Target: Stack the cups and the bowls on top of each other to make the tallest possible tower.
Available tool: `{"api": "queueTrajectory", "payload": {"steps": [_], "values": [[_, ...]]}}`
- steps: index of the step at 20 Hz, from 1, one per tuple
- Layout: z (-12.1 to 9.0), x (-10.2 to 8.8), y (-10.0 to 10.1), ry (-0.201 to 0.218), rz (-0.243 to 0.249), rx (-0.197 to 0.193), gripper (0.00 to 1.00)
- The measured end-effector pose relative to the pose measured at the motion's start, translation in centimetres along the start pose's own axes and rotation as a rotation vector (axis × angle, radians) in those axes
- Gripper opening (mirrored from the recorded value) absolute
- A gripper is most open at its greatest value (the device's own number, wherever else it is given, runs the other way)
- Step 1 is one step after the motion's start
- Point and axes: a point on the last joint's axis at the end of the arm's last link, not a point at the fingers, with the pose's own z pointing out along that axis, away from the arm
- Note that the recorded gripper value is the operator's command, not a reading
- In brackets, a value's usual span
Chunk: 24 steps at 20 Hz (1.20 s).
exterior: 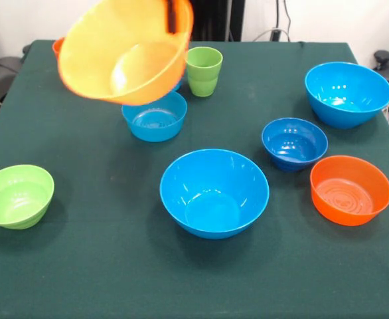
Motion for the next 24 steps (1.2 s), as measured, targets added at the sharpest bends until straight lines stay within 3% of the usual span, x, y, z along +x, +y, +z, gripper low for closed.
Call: {"api": "queueTrajectory", "payload": {"steps": [6, 12, 18, 24], "values": [[-4.2, -3.7, 5.6, -0.014, 0.044, -0.03, 0.0], [-6.4, -6.1, 11.1, -0.01, 0.13, -0.054, 0.0], [-6.3, -6.9, 14.7, 0.007, 0.224, -0.063, 0.0], [-5.3, -6.9, 16.1, -0.008, 0.292, -0.058, 0.0]]}}
